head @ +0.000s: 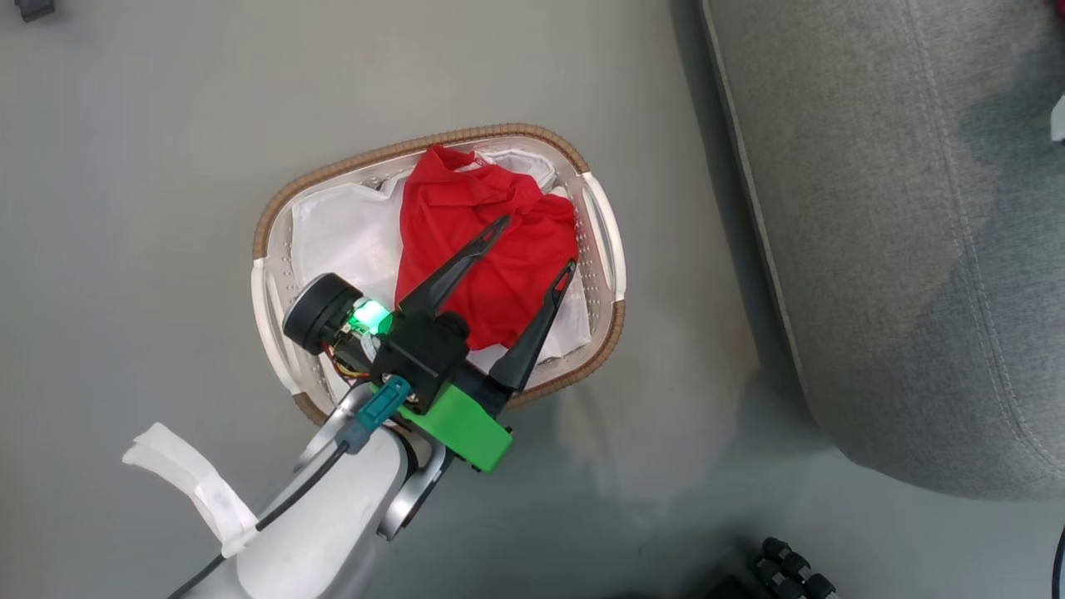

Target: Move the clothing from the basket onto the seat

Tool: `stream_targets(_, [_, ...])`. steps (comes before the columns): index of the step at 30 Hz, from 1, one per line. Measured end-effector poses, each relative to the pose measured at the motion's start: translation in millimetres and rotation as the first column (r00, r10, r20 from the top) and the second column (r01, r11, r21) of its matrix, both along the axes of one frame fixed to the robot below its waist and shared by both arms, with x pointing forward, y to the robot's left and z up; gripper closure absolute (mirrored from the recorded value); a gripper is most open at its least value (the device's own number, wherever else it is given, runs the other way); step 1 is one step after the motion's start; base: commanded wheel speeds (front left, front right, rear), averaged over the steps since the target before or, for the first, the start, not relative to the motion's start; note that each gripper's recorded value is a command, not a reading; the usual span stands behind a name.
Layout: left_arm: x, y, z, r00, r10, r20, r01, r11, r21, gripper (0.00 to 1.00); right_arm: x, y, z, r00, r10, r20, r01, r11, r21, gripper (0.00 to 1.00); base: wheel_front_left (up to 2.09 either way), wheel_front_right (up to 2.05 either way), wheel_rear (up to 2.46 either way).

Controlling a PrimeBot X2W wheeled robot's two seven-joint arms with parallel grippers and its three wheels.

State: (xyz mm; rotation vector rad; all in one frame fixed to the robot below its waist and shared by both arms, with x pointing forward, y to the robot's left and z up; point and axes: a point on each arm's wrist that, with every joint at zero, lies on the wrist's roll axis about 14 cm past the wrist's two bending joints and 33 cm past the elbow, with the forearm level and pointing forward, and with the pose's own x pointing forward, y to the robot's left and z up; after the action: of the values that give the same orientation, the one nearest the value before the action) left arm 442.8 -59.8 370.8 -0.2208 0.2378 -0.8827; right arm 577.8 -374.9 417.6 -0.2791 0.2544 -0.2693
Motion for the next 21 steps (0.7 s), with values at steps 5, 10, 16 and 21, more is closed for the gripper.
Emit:
stream_targets(5, [5,1,14,0.999,0.026,0.020,-0.025,0.999,-0.025,0.00,-14,5,10,0.999,0.009,0.034,-0.009,1.000,-0.001,0.00,0.00,0.00,0.00])
stream_targets(10, [11,5,30,0.997,0.061,0.052,-0.059,0.998,-0.035,0.00,-29,16,22,0.997,0.029,0.072,-0.030,0.999,0.011,0.00,0.00,0.00,0.00])
stream_targets(16, [18,22,55,0.985,0.150,0.086,-0.146,0.988,-0.044,0.00,-38,36,53,0.985,0.086,0.148,-0.089,0.996,0.013,0.00,0.00,0.00,0.00])
stream_targets(21, [21,51,80,0.959,0.257,0.123,-0.251,0.966,-0.059,0.00,-34,66,86,0.960,0.170,0.223,-0.176,0.984,0.007,0.00,0.00,0.00,0.00])
